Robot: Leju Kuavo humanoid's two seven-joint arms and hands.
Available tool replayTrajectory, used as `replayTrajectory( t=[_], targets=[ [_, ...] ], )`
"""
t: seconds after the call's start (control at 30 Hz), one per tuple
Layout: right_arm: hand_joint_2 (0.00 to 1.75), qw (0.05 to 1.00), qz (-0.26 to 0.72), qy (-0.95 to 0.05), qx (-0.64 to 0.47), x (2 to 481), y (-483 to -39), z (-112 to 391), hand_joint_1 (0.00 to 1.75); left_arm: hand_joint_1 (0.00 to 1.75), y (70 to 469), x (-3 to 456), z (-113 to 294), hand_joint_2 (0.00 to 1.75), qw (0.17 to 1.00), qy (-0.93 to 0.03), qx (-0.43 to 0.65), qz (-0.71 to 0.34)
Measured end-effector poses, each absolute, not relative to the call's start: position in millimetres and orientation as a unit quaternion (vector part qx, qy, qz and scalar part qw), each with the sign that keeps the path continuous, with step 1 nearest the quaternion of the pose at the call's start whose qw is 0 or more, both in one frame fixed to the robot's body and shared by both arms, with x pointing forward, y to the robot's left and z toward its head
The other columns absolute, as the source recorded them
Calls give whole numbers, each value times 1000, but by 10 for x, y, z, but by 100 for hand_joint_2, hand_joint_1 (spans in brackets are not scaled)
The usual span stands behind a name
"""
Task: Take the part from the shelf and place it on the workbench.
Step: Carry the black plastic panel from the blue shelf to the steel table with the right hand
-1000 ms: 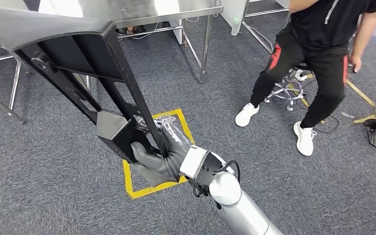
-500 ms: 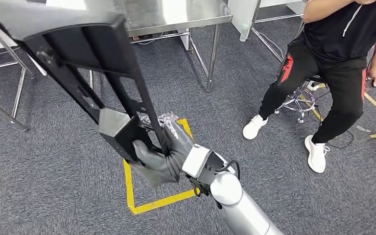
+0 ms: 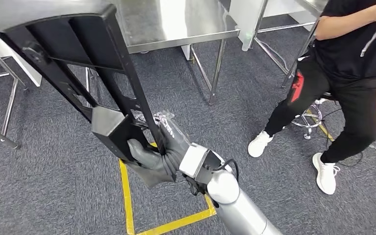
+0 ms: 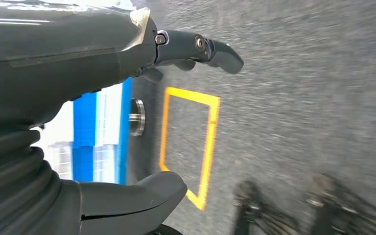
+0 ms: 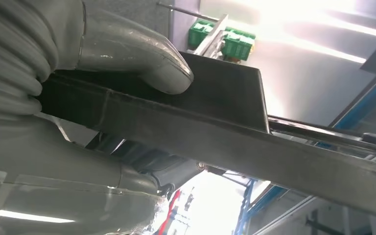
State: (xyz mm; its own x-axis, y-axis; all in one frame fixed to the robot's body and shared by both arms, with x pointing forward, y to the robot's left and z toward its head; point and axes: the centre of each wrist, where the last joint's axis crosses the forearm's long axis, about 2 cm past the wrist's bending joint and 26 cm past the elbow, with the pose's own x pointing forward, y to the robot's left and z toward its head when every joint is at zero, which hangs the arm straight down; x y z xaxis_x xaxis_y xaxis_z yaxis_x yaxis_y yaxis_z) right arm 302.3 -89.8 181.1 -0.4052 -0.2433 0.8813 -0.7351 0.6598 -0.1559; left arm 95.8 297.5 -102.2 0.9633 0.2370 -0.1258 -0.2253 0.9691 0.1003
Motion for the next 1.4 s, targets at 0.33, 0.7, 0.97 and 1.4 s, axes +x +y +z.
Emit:
replayTrajectory(
  t=[0.33, 0.7, 0.97, 1.4],
  targets=[
    [175, 464, 277, -784, 305, 3018, -949, 1710, 175, 0, 2974, 913, -1032, 175, 989, 72, 41, 119],
    [175, 456, 276, -788, 308, 3046, -918, 1755, 175, 0, 2942, 968, -1020, 175, 990, 68, 39, 118],
    [175, 452, 275, -790, 309, 3051, -904, 1776, 175, 0, 2948, 991, -1015, 175, 990, 66, 38, 118],
    [175, 469, 275, -787, 292, 3016, -1029, 1643, 175, 0, 2949, 1014, -1011, 175, 992, 63, 32, 106]
  ],
)
